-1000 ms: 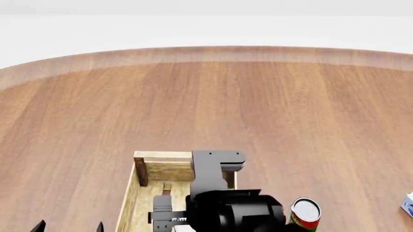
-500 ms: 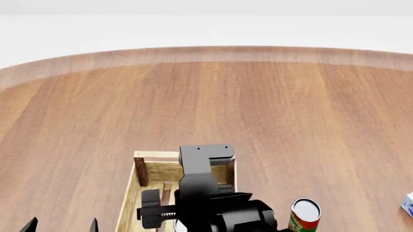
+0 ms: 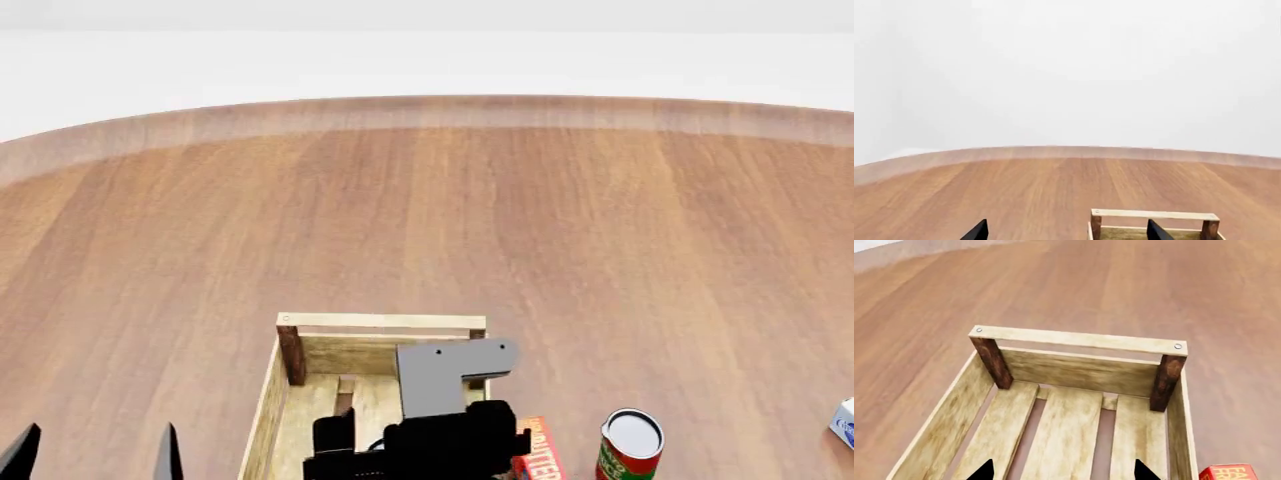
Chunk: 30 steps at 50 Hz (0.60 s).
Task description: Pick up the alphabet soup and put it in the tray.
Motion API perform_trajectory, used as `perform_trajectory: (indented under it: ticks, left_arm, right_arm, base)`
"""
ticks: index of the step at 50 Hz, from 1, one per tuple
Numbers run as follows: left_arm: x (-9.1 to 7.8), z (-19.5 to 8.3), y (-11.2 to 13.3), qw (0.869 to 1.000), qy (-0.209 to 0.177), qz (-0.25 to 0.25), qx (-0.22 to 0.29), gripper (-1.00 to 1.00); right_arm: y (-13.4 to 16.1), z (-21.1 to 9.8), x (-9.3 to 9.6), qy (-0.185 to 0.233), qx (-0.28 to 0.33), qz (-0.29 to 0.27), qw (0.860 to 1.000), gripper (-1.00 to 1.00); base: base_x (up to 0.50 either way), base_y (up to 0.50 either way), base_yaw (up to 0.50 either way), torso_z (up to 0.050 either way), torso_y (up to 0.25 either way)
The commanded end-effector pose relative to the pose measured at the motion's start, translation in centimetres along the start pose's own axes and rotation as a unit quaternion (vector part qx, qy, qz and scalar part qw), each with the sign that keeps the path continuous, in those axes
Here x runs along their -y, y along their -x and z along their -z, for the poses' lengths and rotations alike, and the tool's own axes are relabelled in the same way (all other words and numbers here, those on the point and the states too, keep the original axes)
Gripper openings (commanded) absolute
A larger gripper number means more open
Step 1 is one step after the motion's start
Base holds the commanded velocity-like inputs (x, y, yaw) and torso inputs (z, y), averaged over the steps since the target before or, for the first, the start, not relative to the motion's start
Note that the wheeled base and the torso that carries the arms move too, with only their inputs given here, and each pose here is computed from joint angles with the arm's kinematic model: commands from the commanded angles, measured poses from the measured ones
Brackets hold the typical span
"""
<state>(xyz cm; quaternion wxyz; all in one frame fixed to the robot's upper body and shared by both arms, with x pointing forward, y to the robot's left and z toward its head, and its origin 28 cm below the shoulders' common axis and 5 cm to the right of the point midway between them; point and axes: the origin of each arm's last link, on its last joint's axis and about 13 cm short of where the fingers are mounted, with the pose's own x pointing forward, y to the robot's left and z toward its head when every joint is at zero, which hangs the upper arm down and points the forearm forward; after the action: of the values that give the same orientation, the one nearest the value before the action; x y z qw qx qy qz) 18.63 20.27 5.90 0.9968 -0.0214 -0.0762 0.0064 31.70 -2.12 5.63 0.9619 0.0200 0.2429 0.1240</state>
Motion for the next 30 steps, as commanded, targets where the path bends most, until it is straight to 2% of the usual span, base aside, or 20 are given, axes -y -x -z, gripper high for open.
perform_trajectory:
  ticks: [1, 13, 30]
  left_arm:
    - [0.0, -0.7, 0.1, 1.000, -0.002, -0.001, 0.011, 1.00]
    - [0.1, -1.2, 0.2, 1.000, -0.005, 0.005, 0.018, 1.00]
    - [0.3, -1.9, 0.4, 0.999, -0.006, 0.011, 0.031, 1.00]
  right_arm:
    - [3.4, 1.7, -0.3, -0.002, 0.072, 0.002, 0.997, 1.00]
    - [7.6, 2.7, -1.3, 0.013, 0.136, -0.019, 0.990, 1.00]
    - [11.6, 2.5, -1.3, 0.003, 0.200, -0.029, 0.979, 1.00]
  base:
    - [0.00, 0.00, 0.00, 0.000, 0.000]
    - [0.00, 0.00, 0.00, 0.000, 0.000]
    - [0.00, 0.00, 0.00, 0.000, 0.000]
